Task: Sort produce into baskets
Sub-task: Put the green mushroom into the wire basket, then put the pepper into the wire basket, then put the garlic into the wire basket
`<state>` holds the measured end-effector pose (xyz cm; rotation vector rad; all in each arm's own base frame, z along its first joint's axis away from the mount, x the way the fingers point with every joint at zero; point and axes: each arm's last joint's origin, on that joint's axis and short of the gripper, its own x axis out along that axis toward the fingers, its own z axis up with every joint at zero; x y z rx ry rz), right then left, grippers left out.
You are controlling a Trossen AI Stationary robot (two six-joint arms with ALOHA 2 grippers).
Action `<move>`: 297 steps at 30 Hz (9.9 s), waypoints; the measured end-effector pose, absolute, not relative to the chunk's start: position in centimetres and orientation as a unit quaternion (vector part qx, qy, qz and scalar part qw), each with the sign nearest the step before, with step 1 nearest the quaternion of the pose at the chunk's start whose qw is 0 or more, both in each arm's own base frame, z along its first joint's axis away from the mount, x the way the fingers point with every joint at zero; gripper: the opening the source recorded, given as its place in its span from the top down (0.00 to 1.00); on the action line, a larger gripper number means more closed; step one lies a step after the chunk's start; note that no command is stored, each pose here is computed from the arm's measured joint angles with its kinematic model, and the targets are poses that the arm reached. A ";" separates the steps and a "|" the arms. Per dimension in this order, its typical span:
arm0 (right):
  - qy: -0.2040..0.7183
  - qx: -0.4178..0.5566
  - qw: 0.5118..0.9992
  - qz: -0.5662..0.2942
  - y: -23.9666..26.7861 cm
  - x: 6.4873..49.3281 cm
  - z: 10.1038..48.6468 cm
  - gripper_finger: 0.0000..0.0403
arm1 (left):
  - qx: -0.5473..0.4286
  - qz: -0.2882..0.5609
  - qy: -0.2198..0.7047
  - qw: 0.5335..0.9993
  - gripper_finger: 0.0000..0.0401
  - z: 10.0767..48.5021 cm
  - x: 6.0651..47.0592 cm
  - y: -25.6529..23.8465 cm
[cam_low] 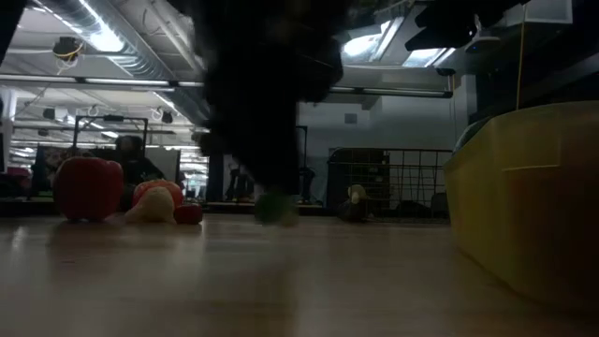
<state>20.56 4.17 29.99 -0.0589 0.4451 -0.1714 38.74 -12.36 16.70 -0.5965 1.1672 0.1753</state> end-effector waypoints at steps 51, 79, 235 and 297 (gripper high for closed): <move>0.221 -0.029 0.971 -0.085 4.2 20.6 30.0 0.07 | -0.227 0.243 0.182 0.925 0.50 23.6 39.8 18.5; 0.220 -0.029 0.971 -0.085 4.2 20.6 30.0 0.07 | -0.248 0.198 0.543 0.777 0.42 27.3 28.4 14.9; 0.219 -0.028 0.972 -0.081 4.2 20.6 30.0 0.07 | -0.138 0.286 0.078 0.945 0.72 17.7 40.7 18.7; 0.219 -0.028 0.972 -0.081 4.2 20.6 30.0 0.07 | -0.303 0.323 0.589 0.675 0.43 18.9 24.4 4.1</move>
